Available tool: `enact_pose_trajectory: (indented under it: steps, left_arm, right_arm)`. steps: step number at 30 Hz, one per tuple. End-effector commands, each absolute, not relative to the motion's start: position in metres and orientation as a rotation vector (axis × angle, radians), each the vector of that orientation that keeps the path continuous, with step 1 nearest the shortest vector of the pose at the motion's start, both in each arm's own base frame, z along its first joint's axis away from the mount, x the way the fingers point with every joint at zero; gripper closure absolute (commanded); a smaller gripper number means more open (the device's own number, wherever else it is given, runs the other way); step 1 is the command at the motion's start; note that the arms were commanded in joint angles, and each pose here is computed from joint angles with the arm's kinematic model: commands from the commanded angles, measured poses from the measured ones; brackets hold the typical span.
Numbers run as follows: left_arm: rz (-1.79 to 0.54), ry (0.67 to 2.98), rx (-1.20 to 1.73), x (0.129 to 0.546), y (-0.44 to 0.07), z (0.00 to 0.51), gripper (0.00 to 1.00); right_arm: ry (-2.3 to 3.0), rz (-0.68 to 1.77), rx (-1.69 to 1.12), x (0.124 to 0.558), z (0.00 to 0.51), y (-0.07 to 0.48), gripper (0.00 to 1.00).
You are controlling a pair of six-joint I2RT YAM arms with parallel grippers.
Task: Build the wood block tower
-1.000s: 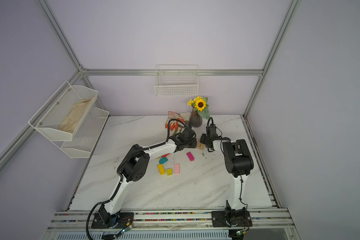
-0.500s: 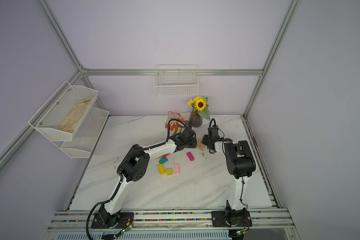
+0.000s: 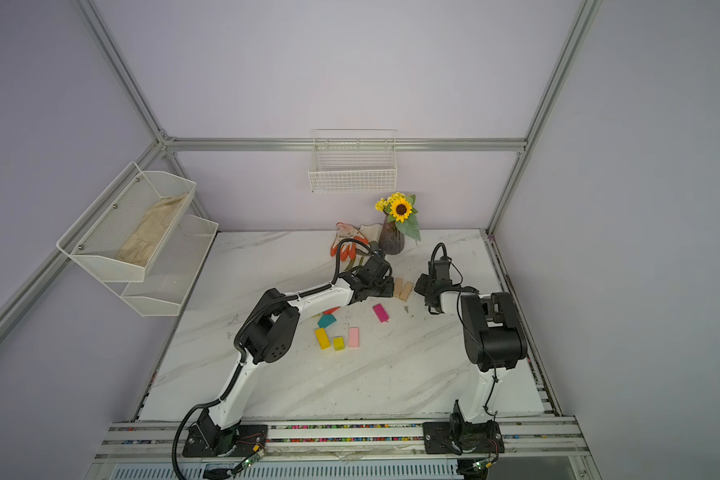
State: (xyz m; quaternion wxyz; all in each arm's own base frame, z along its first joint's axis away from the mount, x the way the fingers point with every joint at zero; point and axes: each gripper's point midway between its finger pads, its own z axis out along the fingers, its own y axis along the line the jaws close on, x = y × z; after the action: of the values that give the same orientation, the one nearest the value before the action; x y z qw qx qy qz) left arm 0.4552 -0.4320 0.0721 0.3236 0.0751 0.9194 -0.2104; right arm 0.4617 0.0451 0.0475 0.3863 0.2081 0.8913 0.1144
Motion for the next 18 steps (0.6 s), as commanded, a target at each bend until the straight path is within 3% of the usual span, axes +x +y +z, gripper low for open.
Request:
enact_pose_trajectory:
  steps: [1, 18]
  left_arm:
    - [-0.57, 2.399, 0.22, 0.463, -0.434, 0.074, 0.83]
    - [-0.581, 2.414, 0.224, 0.468, -0.44, 0.066, 0.83]
  right_arm:
    - [2.26, 0.302, 0.545, 0.452, 0.056, 0.044, 0.73]
    - [2.378, 0.369, 0.425, 0.459, 0.029, 0.074, 0.73]
